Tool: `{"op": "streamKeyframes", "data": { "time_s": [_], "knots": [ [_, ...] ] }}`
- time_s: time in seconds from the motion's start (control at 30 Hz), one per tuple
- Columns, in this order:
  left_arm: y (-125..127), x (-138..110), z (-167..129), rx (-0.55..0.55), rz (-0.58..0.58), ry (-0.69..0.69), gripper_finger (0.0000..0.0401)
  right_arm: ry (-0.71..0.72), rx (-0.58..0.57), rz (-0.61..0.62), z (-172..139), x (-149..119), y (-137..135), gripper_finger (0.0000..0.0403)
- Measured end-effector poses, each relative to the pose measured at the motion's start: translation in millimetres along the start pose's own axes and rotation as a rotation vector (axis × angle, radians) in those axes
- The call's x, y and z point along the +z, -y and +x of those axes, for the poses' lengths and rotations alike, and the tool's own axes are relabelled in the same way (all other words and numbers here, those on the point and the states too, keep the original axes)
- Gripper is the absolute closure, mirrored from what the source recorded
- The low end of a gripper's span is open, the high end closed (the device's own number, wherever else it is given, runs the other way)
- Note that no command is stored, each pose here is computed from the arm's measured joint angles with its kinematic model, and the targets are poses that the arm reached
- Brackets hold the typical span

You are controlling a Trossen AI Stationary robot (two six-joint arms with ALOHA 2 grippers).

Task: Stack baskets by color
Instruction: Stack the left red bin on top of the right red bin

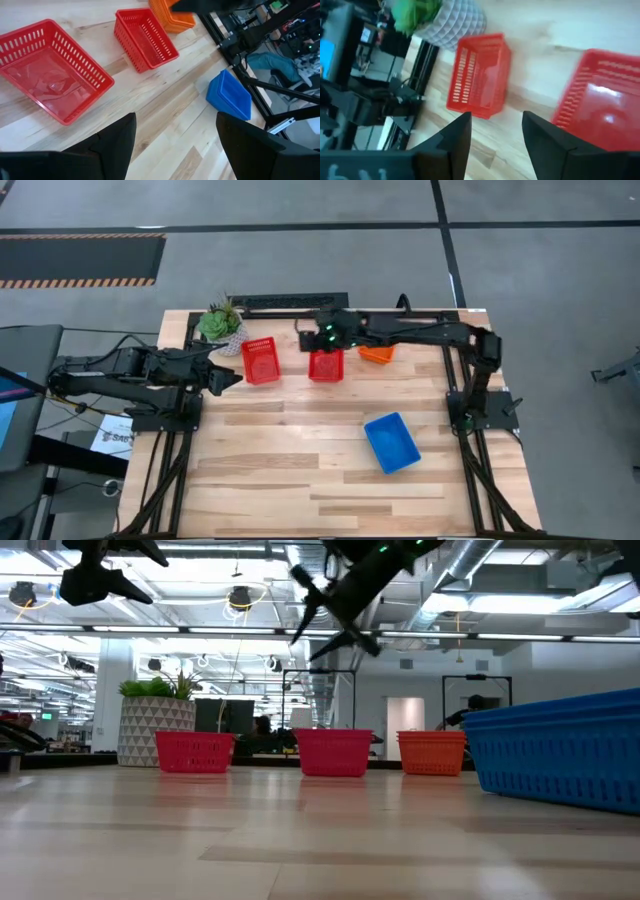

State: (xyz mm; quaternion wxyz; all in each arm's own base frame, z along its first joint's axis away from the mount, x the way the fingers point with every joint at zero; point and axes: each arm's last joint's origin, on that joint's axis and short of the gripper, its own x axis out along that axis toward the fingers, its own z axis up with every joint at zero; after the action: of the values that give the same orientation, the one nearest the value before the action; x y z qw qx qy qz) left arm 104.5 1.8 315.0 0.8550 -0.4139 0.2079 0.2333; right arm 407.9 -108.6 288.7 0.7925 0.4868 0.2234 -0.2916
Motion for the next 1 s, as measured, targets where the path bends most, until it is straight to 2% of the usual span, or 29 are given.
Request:
{"op": "streamKeyframes", "data": {
  "time_s": [0.17, 0.4, 0.7, 1.0],
  "knots": [
    [0.0, 0.0, -0.2, -0.001, -0.001, 0.000, 0.0138, -0.052, -0.010, -0.067, 44.6, -20.4, -11.1, 0.0223],
    [0.0, 0.0, -0.2, -0.003, -0.002, -0.002, 0.0138, -0.115, 0.016, -0.121, 93.2, -31.5, -26.0, 0.0229],
    [0.0, 0.0, -0.3, -0.003, -0.009, -0.002, 0.0138, -0.127, -0.020, -0.184, 127.0, -25.5, -26.7, 0.0216],
    [0.0, -0.1, -0.2, -0.004, -0.028, -0.005, 0.0138, -0.171, -0.087, -0.186, 158.0, -37.0, -10.9, 0.0198]
  ]
}}
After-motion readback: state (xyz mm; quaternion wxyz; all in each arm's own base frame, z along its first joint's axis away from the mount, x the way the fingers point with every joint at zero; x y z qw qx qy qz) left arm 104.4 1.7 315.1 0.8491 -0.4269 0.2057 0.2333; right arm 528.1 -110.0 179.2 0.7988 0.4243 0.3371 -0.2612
